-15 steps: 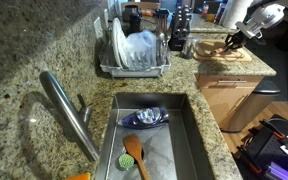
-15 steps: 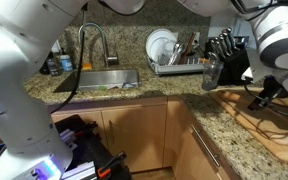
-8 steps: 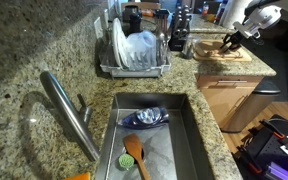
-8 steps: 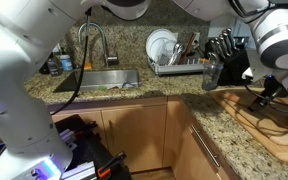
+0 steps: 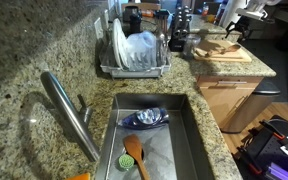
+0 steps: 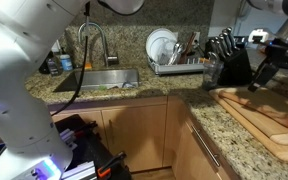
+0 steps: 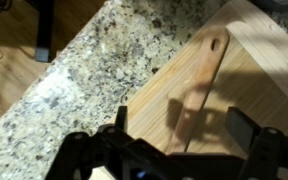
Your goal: Take the wooden spoon from the clear cup and place it on the wooden chopping board
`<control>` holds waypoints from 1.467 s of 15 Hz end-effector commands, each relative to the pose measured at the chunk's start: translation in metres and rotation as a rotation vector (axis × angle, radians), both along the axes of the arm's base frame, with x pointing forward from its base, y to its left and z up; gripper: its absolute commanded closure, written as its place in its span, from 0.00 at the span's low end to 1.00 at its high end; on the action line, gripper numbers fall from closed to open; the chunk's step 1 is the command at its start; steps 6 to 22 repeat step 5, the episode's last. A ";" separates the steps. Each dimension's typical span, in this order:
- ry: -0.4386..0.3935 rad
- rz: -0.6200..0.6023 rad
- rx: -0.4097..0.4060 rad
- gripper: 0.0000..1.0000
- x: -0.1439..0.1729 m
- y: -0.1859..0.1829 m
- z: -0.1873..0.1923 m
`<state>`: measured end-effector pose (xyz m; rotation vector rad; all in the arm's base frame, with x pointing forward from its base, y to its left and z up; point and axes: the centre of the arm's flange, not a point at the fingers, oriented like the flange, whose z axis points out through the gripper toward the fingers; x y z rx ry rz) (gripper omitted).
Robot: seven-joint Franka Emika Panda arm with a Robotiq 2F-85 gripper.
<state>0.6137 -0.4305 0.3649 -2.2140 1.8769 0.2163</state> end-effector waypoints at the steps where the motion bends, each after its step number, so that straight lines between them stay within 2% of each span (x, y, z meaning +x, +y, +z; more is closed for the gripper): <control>1: 0.103 0.132 -0.119 0.00 0.016 0.022 0.094; 2: 0.100 0.163 -0.173 0.00 0.013 0.035 0.119; 4: 0.042 0.253 -0.247 0.00 0.007 0.065 0.176; 5: -0.007 0.310 -0.224 0.00 0.000 0.082 0.202; 22: -0.007 0.310 -0.224 0.00 0.000 0.082 0.202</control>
